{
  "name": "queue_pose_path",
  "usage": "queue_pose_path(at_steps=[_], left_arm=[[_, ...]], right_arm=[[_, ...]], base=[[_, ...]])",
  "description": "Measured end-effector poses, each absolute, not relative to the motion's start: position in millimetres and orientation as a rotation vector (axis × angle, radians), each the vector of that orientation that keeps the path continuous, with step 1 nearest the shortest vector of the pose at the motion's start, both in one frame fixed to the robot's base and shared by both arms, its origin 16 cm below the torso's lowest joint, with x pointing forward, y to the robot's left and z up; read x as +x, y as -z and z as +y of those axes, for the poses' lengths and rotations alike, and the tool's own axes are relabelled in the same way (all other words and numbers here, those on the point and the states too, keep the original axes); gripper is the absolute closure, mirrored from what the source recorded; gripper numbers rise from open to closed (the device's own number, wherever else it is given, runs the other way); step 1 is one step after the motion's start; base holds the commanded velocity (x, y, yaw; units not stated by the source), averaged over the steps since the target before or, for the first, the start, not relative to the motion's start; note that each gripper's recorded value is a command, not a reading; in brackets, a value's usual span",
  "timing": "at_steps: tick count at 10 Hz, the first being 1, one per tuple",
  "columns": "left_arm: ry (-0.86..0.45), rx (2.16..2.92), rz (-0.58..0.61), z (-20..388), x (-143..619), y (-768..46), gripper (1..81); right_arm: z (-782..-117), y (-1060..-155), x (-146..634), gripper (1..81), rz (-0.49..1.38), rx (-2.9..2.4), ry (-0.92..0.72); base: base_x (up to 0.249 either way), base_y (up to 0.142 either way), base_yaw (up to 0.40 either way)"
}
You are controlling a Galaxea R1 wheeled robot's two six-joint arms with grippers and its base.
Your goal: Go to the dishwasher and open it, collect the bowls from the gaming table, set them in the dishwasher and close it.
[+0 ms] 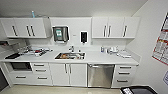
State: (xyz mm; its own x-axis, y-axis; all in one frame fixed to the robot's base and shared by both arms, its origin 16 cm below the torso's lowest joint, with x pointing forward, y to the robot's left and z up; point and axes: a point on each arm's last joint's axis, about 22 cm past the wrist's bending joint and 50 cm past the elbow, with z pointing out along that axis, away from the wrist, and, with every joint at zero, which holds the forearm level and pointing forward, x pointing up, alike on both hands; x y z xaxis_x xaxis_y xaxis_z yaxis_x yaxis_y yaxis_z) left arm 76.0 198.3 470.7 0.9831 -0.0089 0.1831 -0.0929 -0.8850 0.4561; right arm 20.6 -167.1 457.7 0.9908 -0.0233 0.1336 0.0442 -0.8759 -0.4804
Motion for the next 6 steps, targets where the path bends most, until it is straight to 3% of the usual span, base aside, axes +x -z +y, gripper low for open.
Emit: queue_pose_path(at_steps=[6], left_arm=[[-0.239, 2.655, -0.072, 203.1, 73.9, -470.2, 1.0]], right_arm=[[-167.1, -457.9, 23.9, 1.0, -0.017, -2.632, 0.188]], base=[[0.099, 0.0, 0.0]])
